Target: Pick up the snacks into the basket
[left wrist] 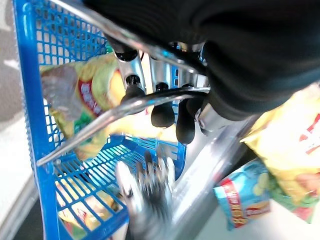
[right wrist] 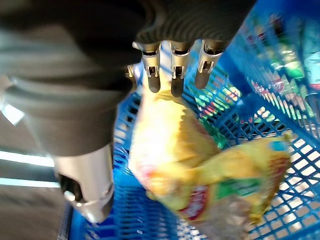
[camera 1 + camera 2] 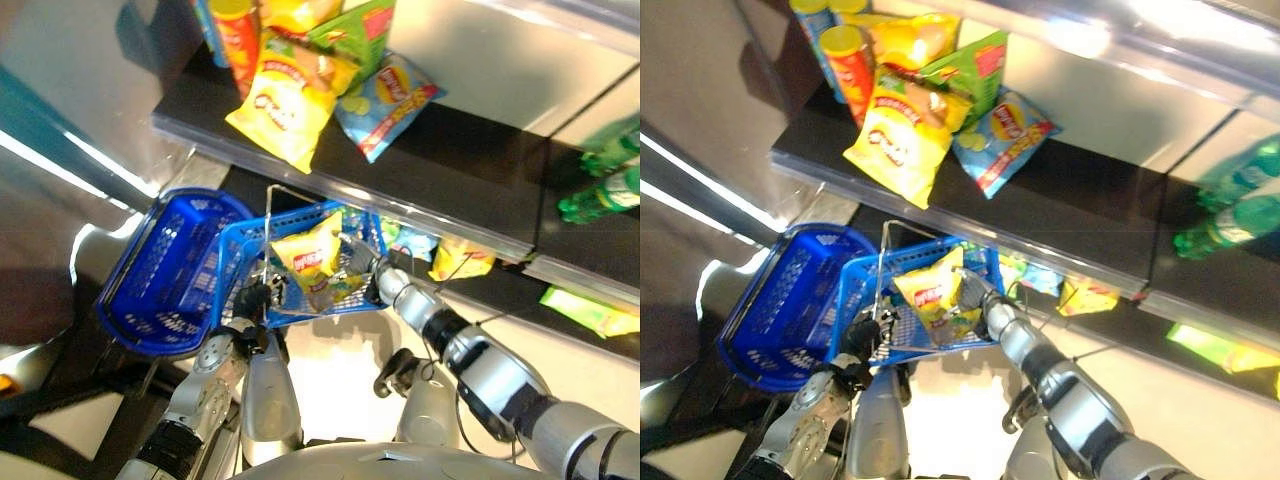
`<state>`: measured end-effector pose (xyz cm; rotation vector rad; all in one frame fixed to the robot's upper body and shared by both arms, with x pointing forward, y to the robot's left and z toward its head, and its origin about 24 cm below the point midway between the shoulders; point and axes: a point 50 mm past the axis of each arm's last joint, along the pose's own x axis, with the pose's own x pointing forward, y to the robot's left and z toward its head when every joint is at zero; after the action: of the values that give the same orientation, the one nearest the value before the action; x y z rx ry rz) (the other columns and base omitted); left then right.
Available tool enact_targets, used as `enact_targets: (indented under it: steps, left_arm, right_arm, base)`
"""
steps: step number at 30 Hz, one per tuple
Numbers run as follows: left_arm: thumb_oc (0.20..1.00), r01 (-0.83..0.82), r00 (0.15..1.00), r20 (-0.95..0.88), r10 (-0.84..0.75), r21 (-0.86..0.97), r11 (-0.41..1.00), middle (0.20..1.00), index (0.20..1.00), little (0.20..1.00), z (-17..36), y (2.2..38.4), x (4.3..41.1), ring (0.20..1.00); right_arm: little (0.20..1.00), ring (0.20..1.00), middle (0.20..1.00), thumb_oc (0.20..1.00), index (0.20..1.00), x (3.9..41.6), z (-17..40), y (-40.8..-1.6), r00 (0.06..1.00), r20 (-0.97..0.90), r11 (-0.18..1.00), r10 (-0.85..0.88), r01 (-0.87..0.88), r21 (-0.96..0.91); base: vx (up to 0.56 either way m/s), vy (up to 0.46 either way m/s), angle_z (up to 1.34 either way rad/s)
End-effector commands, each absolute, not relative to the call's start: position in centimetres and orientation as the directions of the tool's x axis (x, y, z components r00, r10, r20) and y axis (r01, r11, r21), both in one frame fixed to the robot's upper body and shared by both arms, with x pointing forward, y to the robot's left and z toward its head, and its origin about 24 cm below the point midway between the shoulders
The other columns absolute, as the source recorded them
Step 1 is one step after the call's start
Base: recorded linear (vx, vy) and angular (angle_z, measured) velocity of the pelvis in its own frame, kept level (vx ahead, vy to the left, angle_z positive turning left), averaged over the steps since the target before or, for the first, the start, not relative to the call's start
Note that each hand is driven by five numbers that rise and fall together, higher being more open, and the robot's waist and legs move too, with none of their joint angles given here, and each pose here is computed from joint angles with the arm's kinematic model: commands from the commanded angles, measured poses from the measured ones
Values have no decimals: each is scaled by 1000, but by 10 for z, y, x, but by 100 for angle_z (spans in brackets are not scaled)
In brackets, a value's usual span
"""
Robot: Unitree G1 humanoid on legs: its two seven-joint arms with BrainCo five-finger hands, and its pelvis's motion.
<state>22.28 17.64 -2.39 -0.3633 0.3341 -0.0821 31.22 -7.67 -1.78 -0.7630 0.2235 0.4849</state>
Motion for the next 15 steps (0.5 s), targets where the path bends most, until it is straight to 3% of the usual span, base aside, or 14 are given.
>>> enact_targets:
  steps: [1,12,15]
  left_arm:
    - [200,102,994,9,-106,-361,927,200,200,200,29,180,239,200]
    - [200,-66,984,-179,10,-310,949,200,200,200,-18,202,220,200]
    - [200,-114,968,-246,41,-290,950,200,200,200,-35,204,212,200]
  right_arm:
    - [1000,1000,1000,1000,1000,316,-11,-80,876,-330,655,352,-483,-581]
    - [1000,1000,1000,1000,1000,277,-49,-115,842,-443,685,308,-520,-511]
    - [1000,1000,1000,1000,1000,258,-71,-132,821,-513,761,251,-495,-419]
  base:
    - [82,10,-18]
    - [79,19,-16]
    - [91,9,-27]
